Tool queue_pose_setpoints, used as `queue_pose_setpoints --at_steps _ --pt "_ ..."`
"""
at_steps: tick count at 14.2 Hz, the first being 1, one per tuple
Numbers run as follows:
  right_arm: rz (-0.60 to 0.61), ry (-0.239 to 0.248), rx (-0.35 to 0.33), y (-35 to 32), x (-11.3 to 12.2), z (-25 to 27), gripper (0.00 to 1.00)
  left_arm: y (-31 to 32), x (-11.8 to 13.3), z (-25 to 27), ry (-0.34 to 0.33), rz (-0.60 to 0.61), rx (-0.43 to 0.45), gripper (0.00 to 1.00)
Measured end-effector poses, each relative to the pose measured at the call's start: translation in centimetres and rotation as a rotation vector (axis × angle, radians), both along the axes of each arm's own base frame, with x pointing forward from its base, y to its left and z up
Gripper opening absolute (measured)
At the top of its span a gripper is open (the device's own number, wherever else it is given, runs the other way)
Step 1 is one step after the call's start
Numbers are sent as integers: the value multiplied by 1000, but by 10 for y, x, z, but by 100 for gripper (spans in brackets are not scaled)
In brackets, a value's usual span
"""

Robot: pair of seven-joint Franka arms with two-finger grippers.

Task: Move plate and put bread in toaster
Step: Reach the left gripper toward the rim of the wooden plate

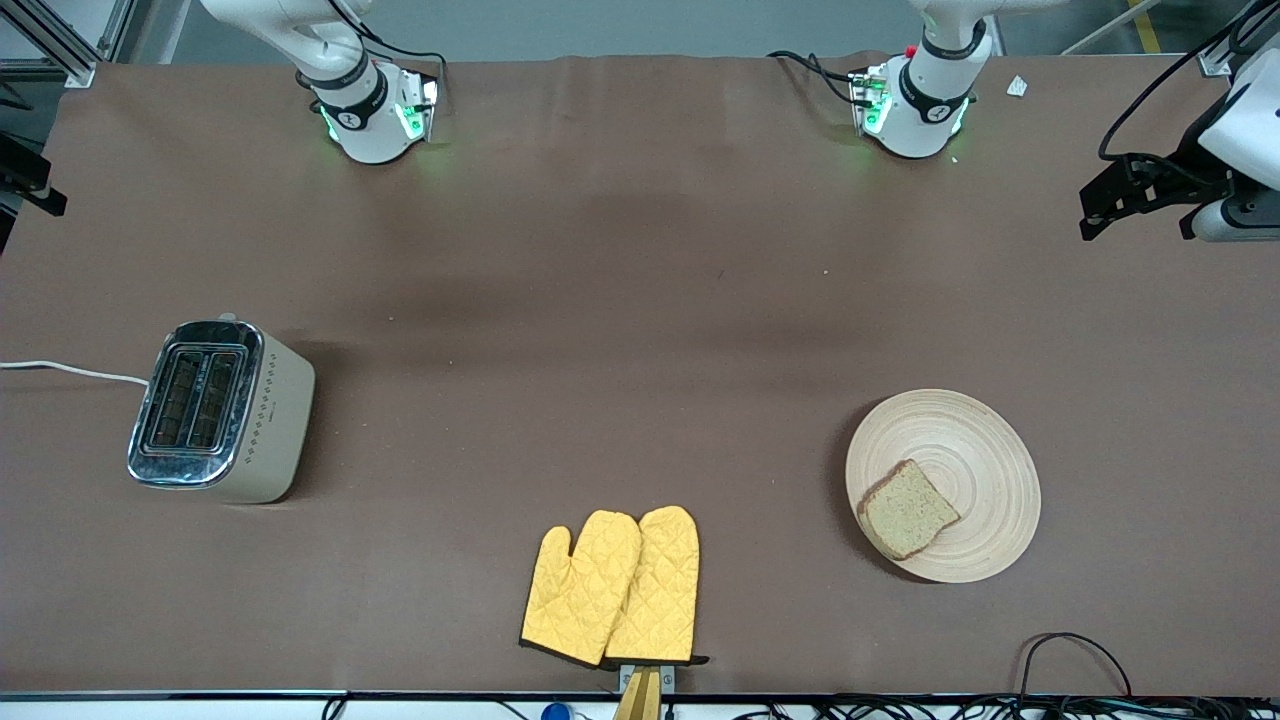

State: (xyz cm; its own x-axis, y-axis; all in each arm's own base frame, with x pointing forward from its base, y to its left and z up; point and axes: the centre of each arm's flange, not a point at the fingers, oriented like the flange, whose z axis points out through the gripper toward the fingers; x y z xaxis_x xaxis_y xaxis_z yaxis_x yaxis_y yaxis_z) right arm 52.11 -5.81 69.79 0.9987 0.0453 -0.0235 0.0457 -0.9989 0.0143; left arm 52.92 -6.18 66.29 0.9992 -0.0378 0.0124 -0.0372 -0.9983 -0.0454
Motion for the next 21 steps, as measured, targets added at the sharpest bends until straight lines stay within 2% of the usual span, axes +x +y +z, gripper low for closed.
queue_pose_setpoints --at_steps 4,6,8,10,14,16,21 --pt "15 6 1 0 -1 0 100 1 0 1 -1 1 0 100" --pt "21 48 7 1 -7 -2 100 4 3 -4 8 7 -1 100" --pt "20 73 10 1 -10 -4 100 13 19 -23 43 25 -15 100" --pt "16 88 12 -1 -11 -7 100 28 47 -58 91 55 -71 100" --pt "5 132 18 -6 -17 -12 100 73 102 -140 113 132 -151 100" --pt "3 142 20 -7 -19 -12 100 97 118 -177 127 155 -188 100" --pt "1 145 20 -8 -21 -11 100 174 139 -276 157 231 -401 100"
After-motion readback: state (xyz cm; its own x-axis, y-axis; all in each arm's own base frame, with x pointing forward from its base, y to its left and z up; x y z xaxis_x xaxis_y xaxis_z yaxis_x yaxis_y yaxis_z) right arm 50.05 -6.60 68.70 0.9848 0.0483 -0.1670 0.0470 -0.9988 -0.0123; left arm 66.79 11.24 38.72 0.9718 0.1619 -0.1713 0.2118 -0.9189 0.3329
